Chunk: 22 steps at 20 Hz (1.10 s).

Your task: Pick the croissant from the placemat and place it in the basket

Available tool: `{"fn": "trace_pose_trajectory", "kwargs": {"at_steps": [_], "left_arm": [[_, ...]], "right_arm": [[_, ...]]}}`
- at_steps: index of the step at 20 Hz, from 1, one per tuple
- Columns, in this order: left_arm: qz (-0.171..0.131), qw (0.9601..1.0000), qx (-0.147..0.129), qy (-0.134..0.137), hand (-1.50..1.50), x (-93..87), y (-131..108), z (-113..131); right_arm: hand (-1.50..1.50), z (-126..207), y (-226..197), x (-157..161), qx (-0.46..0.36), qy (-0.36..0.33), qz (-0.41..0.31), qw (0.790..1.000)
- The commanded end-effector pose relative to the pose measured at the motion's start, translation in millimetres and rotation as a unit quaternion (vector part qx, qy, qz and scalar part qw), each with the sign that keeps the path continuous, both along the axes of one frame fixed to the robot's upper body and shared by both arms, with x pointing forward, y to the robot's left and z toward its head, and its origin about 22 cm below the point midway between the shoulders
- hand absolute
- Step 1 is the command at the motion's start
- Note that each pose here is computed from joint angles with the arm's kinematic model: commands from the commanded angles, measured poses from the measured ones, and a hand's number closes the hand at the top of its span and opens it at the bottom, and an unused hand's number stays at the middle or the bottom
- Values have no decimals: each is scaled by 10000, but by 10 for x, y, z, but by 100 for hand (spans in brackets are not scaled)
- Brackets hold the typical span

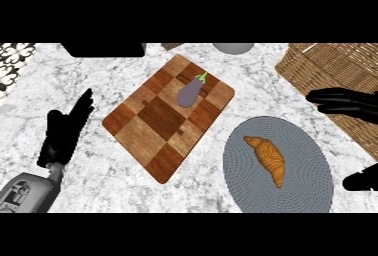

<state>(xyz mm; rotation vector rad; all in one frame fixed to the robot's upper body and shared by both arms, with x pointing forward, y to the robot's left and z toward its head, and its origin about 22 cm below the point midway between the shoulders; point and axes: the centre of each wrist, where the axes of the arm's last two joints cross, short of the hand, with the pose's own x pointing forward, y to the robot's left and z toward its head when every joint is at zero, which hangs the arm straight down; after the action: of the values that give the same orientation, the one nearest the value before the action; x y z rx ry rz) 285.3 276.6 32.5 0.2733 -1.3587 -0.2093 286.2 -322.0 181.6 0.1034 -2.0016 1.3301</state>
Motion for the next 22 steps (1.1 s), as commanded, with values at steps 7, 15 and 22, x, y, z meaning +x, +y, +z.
{"fn": "trace_pose_trajectory", "kwargs": {"at_steps": [7,15,22], "left_arm": [[-30,10000,36,-11,0,99,76,-4],[-71,10000,-53,15,0,57,-74,-101],[-1,10000,12,-2,0,128,20,90]], "right_arm": [[-150,347,-166,-14,-2190,579,929,9696],[-150,102,-294,-26,-2108,595,819,9723],[-150,-222,-448,203,-1838,357,373,9816]]}}
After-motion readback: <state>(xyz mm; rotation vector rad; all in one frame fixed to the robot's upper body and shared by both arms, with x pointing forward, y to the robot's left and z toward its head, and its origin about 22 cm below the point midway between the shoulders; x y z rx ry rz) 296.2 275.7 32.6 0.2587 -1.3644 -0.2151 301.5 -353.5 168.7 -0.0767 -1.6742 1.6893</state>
